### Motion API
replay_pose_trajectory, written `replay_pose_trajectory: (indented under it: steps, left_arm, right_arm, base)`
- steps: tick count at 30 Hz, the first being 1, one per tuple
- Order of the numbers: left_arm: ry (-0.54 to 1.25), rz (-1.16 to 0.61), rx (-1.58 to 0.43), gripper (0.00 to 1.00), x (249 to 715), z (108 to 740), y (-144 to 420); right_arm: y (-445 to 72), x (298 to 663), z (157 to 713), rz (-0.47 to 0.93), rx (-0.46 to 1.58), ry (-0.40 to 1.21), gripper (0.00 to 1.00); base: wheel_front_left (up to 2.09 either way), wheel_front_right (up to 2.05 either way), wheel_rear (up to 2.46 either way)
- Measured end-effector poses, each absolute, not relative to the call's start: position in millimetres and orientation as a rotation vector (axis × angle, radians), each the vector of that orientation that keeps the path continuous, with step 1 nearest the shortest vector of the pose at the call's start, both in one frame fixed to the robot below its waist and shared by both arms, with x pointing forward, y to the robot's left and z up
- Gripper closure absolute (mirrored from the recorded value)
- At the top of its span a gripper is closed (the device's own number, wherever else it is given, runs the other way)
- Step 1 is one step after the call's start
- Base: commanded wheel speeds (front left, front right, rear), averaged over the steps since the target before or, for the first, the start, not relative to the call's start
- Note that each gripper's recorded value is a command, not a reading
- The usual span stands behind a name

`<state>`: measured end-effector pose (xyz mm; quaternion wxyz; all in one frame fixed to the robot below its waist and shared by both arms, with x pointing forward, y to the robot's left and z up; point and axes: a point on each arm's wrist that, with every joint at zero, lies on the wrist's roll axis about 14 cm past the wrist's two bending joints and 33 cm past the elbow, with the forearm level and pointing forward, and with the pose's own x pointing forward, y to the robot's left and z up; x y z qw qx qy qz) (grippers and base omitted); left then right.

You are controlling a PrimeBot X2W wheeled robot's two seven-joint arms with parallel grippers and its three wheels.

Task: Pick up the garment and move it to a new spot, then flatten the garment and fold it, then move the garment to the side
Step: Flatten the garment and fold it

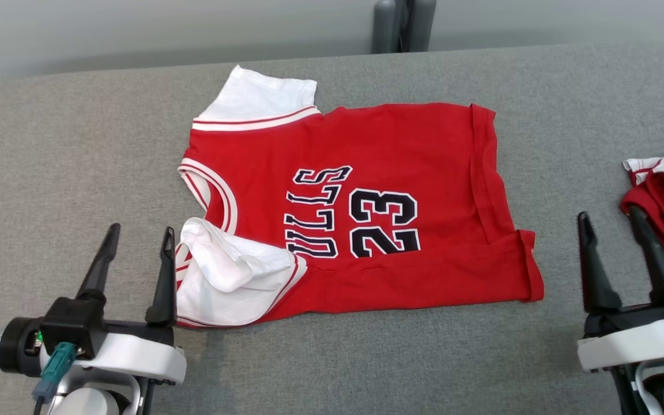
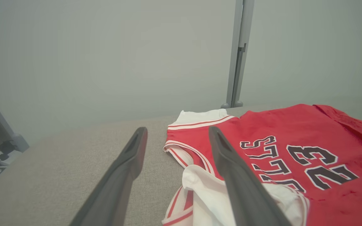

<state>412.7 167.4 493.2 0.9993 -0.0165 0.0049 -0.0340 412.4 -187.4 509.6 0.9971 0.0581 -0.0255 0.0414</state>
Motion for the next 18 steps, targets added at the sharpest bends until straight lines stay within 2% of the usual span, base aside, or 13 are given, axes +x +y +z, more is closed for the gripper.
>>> replay_pose_trajectory:
  steps: [9, 18]
  left_arm:
    - [0.336, -0.104, -0.139, 0.00, 398.5, 407.4, 149.0]
    - [0.514, -0.068, -0.240, 0.00, 389.1, 361.8, 148.2]
  right_arm:
    - [-175.2, 403.4, 422.7, 0.107, 0.160, 0.224, 0.00]
    - [-153.9, 408.2, 380.3, 0.152, 0.217, 0.346, 0.00]
  base:
    - [0.00, 0.00, 0.00]
    - [0.00, 0.00, 0.00]
